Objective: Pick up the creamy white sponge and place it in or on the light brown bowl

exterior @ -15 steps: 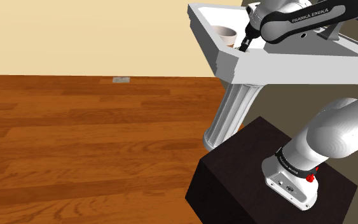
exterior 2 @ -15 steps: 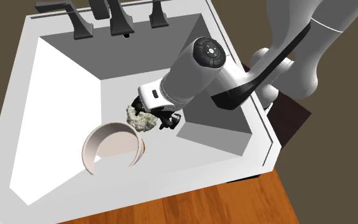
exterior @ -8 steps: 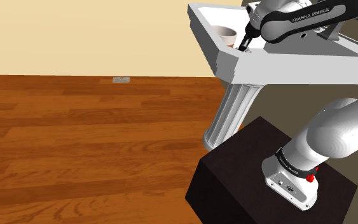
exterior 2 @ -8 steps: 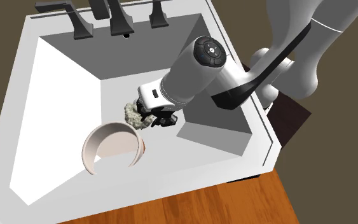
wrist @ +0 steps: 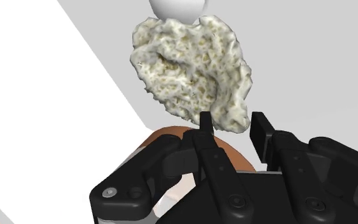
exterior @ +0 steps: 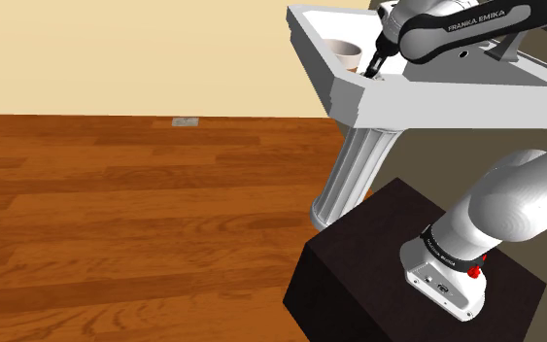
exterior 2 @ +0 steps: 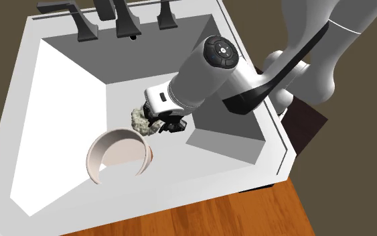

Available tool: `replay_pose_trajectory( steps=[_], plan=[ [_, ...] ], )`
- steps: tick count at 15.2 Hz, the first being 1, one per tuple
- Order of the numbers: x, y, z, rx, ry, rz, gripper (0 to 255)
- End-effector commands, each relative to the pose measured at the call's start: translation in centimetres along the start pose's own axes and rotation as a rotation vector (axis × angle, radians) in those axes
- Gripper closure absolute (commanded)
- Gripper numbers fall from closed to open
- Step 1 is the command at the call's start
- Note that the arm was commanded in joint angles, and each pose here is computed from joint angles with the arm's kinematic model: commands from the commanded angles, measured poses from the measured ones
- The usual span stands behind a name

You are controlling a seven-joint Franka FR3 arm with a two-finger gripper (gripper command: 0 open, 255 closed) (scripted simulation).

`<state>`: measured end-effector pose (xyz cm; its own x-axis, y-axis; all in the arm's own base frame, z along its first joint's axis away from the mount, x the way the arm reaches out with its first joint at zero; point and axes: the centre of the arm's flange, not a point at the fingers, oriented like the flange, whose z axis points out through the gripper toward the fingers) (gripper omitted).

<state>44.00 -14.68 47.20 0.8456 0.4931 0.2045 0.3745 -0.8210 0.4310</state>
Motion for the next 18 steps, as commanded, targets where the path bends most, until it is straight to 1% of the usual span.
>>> replay_pose_trajectory(
  steps=[1, 18],
  plan=[
    [0.2, 0.3, -0.8, 0.001, -0.002, 0.000, 255],
    [2.0, 4.2, -8.7, 0.001, -0.002, 0.000, 255]
  ],
)
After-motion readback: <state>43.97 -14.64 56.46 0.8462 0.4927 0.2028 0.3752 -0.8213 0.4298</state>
